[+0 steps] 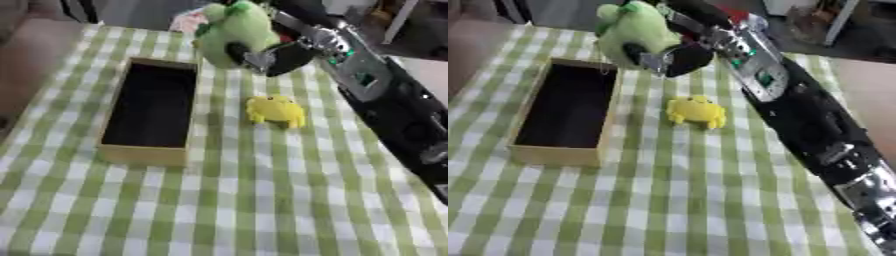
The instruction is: Pick up objects on the table and place them in the box.
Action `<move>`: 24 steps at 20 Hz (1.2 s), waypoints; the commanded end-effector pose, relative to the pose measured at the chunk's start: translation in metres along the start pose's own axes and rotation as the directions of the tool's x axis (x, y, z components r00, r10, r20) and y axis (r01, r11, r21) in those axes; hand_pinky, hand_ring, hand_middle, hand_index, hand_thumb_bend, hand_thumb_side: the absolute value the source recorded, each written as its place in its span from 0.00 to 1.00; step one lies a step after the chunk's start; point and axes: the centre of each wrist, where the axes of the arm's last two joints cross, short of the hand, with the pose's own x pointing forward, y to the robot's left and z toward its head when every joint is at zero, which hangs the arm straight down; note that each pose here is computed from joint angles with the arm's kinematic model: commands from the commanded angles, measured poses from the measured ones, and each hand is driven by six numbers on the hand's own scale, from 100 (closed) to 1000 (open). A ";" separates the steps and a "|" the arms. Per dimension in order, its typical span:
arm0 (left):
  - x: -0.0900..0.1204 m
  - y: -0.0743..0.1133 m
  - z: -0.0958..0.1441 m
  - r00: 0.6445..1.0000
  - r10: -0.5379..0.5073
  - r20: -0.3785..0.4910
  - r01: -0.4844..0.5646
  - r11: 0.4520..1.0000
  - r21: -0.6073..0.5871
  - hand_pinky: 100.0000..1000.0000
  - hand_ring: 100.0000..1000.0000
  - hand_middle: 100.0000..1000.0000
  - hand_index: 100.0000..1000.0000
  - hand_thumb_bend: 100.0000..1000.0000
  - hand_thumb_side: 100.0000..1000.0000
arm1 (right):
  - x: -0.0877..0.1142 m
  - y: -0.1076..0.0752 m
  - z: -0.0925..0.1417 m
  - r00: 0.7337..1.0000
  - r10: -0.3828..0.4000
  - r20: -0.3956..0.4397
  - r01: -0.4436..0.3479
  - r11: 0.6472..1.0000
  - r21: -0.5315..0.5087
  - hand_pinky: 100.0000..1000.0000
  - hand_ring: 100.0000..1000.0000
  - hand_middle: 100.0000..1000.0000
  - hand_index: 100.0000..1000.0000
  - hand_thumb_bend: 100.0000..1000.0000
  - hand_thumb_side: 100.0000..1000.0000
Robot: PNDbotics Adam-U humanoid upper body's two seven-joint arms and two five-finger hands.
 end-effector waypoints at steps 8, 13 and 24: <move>0.017 -0.003 -0.018 0.996 0.031 0.087 -0.026 0.997 -0.066 0.75 0.64 0.61 0.68 0.00 0.86 | -0.030 0.023 -0.006 0.988 0.150 -0.032 -0.144 0.979 0.148 0.62 0.79 0.51 0.76 0.00 0.38; 0.019 -0.006 -0.021 0.994 0.045 0.099 -0.038 0.996 -0.079 0.75 0.64 0.62 0.68 0.00 0.86 | -0.038 0.038 -0.002 0.984 0.171 -0.056 -0.159 0.972 0.172 0.62 0.79 0.56 0.80 0.31 0.48; 0.018 -0.009 -0.023 0.993 0.065 0.100 -0.055 0.994 -0.098 0.75 0.64 0.62 0.68 0.00 0.86 | -0.042 0.057 -0.010 0.969 0.238 -0.067 -0.211 0.937 0.277 0.70 0.89 0.81 0.94 0.56 0.57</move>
